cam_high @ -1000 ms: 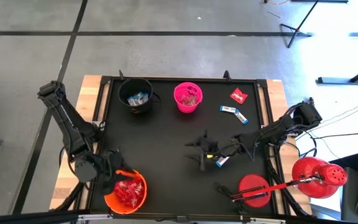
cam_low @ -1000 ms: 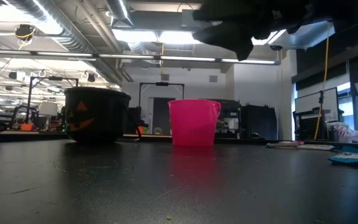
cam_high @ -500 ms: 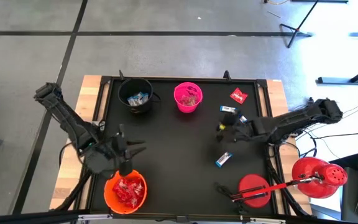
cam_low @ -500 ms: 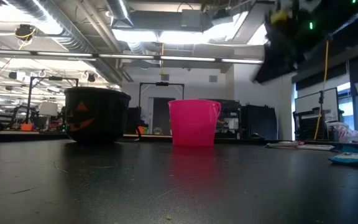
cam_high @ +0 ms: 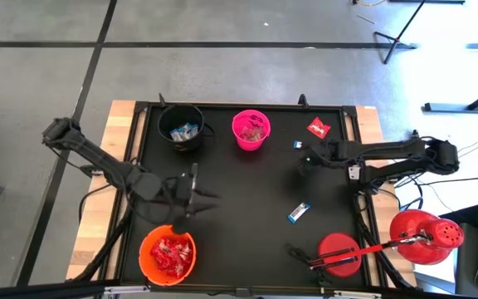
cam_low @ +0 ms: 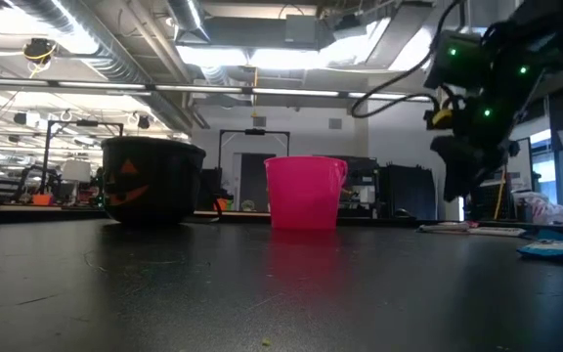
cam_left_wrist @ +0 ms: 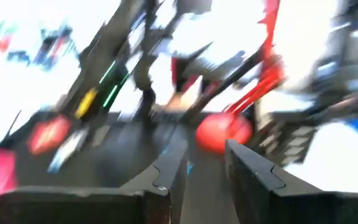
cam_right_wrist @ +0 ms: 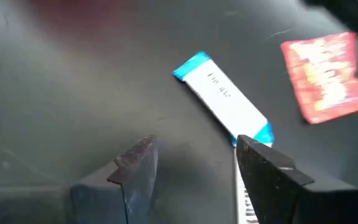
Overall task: Organize candy in baskets
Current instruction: Put the white chocolate bar into the black bucket
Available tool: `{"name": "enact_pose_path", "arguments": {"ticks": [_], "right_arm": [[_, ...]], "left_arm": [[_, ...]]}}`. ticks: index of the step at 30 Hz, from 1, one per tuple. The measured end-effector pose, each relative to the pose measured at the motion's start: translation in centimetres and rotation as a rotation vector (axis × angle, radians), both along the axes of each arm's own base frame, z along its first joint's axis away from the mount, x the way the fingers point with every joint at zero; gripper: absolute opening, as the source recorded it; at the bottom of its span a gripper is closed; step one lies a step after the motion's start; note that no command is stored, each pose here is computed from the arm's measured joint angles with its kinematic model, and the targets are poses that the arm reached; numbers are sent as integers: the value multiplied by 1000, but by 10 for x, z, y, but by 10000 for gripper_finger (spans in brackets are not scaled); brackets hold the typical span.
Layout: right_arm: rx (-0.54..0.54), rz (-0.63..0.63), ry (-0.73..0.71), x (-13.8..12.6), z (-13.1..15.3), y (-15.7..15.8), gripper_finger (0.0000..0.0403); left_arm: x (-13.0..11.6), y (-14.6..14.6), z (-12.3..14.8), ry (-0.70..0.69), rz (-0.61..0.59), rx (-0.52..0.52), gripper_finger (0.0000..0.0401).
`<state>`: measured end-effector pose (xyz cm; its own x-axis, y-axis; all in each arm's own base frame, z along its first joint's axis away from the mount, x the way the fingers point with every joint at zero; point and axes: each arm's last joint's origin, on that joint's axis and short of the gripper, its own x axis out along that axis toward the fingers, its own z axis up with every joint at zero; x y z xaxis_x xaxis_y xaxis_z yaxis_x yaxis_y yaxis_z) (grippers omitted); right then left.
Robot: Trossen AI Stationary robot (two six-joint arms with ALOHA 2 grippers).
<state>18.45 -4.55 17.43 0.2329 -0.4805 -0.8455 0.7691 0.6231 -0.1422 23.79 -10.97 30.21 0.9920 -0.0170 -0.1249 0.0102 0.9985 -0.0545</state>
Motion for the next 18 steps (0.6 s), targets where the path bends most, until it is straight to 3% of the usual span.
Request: {"name": "enact_pose_path", "arguments": {"ticks": [3, 7, 13, 18], "right_arm": [[25, 18, -27, -1, -7, -5, 216], [21, -33, -29, -6, -14, -16, 216], [-26, -121, -35, -12, -14, -33, 216], [2, -115, -82, -9, -15, -47, 216]], "left_arm": [[2, -6, 11, -124, -67, 89, 98], [4, 0, 13, -149, -43, 122, 98], [7, 12, -6, -120, -34, 90, 98], [1, 24, -28, -223, -41, 6, 98]]}}
